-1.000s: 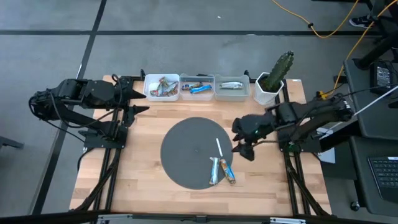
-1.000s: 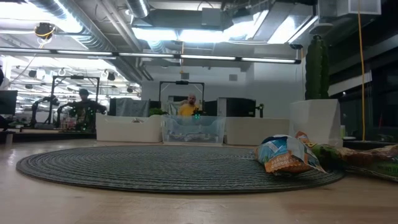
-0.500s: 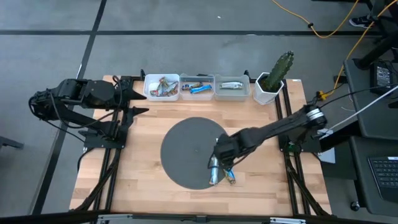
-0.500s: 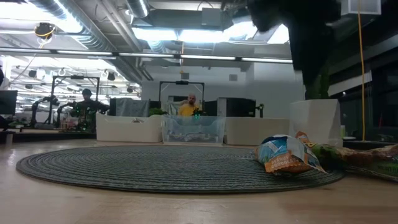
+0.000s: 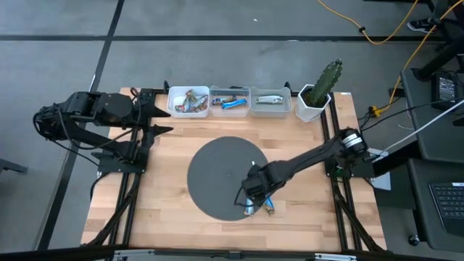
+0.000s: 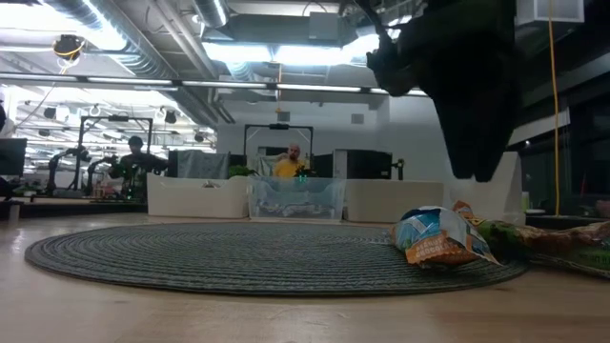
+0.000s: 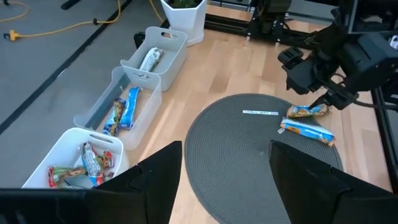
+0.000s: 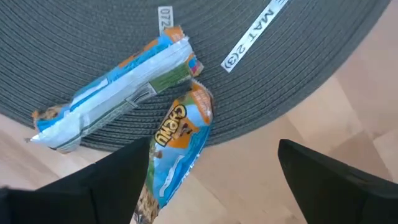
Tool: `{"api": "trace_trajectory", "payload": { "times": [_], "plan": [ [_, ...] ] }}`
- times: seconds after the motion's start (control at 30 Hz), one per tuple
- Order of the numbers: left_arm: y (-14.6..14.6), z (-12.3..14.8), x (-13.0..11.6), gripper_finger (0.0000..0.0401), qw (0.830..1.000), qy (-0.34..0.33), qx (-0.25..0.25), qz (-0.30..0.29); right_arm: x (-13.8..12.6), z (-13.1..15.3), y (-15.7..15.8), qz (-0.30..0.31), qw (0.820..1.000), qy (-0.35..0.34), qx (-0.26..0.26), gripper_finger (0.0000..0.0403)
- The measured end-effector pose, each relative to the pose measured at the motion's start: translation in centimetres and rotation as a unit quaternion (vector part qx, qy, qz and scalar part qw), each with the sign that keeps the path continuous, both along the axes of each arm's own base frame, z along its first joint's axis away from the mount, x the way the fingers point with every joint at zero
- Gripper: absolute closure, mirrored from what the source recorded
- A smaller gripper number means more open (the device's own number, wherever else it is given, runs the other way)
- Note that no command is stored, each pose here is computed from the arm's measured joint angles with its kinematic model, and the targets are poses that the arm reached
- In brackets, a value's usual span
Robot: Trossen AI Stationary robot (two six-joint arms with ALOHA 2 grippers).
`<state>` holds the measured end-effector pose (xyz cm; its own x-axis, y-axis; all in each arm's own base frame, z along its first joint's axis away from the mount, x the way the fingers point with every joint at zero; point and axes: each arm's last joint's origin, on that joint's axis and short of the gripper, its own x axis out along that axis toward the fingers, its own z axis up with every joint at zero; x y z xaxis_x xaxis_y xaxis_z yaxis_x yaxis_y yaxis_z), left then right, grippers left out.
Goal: Pick and place Granola Bars by type
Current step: Put the orange granola bar into the gray bin
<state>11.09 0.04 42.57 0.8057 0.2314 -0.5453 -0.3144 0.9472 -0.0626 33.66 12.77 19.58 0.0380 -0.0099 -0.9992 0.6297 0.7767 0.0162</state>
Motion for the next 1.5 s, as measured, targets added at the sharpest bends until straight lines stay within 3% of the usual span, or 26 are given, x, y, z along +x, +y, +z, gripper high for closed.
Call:
{"api": "trace_trajectory", "payload": {
  "times": [0.37,0.6,0.73,0.87,1.07,1.17,1.3,1.4,1.5],
  "plan": [
    [0.0,0.0,0.0,0.0171,1.0,0.0,-0.001,0.001,0.3,-1.8,1.6,0.036,0.999,0.001,-0.006,0.0047],
    [0.0,0.0,0.0,0.0171,1.0,0.0,-0.002,0.002,-0.2,-4.9,1.6,0.036,0.999,-0.012,0.033,0.0051],
    [0.0,0.0,0.0,0.0171,1.0,-0.003,-0.013,0.005,-0.8,-5.4,1.3,0.038,0.999,0.009,0.027,0.0098],
    [0.0,0.0,0.0,0.0171,1.0,-0.003,-0.014,0.005,-0.6,-4.9,1.4,0.057,0.998,0.011,0.031,0.0193],
    [0.0,0.0,0.0,0.0171,1.0,-0.003,-0.014,0.006,0.3,-2.9,1.9,0.099,0.994,-0.005,0.036,0.0365],
    [0.0,0.0,0.0,0.0171,1.0,-0.003,-0.011,0.008,0.1,-1.8,1.7,0.118,0.993,0.027,0.01,0.0371],
    [0.0,0.0,0.0,0.0171,1.0,-0.001,-0.005,0.004,-0.8,1.0,0.6,0.152,0.984,0.07,-0.062,0.0349],
    [0.0,0.0,0.0,0.0171,1.0,-0.001,-0.005,0.004,-1.0,4.8,-0.8,0.162,0.981,0.046,-0.096,0.0363],
    [0.0,0.0,0.0,0.0171,1.0,-0.001,-0.005,0.004,-1.4,10.1,-2.4,0.152,0.978,-0.036,-0.134,0.038]
  ]
}}
